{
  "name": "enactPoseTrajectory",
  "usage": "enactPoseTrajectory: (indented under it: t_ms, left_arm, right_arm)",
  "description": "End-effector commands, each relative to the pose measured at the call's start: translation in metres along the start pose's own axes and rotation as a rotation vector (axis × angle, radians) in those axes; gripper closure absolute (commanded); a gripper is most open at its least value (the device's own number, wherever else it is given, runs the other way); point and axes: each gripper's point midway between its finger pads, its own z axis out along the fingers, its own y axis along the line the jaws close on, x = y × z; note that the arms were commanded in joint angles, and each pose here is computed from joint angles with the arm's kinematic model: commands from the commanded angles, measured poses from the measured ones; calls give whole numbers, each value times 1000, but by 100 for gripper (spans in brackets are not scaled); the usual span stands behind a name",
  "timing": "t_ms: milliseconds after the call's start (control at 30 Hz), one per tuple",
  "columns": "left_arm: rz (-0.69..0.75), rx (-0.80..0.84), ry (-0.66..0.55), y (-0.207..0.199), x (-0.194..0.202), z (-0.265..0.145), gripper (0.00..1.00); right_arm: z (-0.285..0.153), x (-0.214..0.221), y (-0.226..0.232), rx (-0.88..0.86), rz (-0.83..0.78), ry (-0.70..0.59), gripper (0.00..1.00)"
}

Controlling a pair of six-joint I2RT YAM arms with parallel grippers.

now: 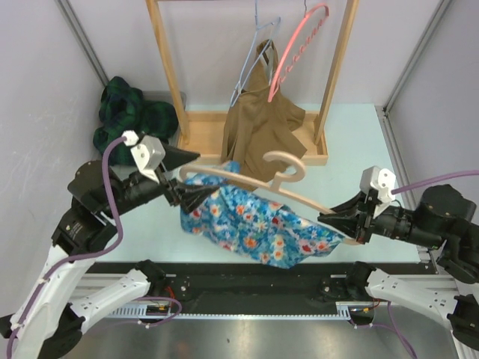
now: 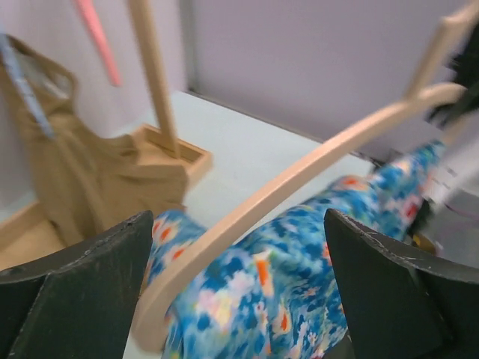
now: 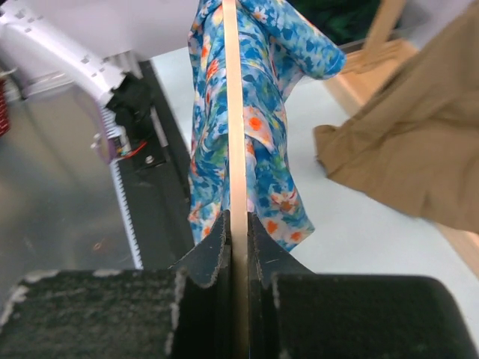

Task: Place the skirt on the hanger
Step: Pass the hanger from the left arm to the right

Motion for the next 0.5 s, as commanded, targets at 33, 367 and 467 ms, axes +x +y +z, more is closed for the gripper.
enactPoseTrajectory:
  t_ms: [33,367,467]
  left_arm:
    - [-7,-384,-197,73,-49,6,0]
    - [-76,-721,-281,125,-41,-23,0]
    - [-86,-719,-277,124,-33,-23,0]
  right_arm:
    - [-24,-38,-35,230,-12,-144,100]
    - [-58,-23,-84,552,1,-137,100]
    - [-79,-35,-95,642,22,-221,100]
